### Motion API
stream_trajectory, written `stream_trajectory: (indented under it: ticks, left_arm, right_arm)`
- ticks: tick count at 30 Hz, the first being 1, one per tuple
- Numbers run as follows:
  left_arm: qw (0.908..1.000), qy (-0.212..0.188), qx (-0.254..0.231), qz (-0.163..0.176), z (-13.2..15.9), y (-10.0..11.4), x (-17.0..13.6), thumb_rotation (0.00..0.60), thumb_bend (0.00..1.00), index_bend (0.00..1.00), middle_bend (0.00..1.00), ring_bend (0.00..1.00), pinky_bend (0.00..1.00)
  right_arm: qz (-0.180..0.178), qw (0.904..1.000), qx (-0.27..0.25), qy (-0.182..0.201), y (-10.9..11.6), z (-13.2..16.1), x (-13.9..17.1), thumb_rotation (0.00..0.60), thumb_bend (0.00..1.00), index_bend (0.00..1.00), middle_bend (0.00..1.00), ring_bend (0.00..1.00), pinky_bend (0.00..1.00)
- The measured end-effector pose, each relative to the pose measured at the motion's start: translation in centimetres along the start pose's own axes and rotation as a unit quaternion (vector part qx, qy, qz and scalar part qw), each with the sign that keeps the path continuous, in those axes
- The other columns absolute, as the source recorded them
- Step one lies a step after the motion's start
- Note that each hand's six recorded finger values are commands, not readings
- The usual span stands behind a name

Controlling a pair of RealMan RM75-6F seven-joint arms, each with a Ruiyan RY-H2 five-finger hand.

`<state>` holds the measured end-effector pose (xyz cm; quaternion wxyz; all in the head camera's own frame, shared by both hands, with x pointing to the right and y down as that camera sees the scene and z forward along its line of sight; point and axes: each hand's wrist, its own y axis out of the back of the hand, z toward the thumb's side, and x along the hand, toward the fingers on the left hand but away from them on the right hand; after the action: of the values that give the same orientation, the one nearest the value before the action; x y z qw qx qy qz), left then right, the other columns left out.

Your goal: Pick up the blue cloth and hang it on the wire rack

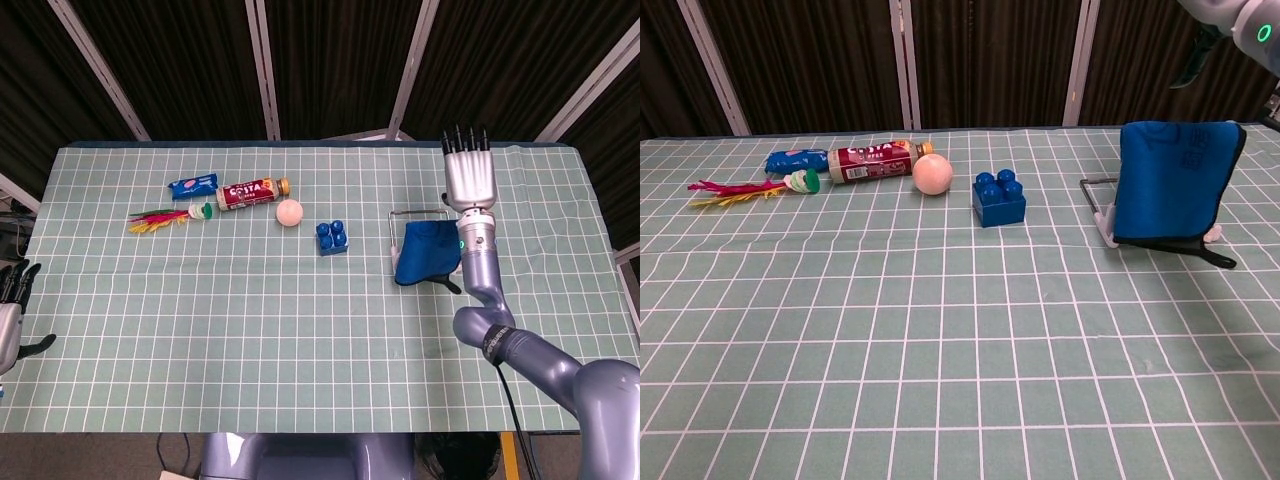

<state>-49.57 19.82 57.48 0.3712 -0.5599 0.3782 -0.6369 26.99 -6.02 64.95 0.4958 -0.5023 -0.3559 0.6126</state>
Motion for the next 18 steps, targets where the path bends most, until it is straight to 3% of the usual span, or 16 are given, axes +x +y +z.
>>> stream_trajectory:
  ticks: [9,18]
  left_arm:
    - [0.9996,-0.015,-0.019,0.015,0.4,1.1,-0.6,0.6,0.0,0.0,0.0,0.0,0.0]
    - [0.9972,-0.047,-0.042,0.04,1.3,2.8,-2.0,0.6,0.0,0.0,0.0,0.0,0.0]
  right_arm:
    - [-0.034,0.9972,-0.038,0.054,2.2,-0.3,3.3,0.6,0.0,0.0,0.0,0.0,0.0]
    - [-0.081,0.9849,-0.114,0.102,4.9,-5.0,12.8,0.6,0.0,0.0,0.0,0.0,0.0]
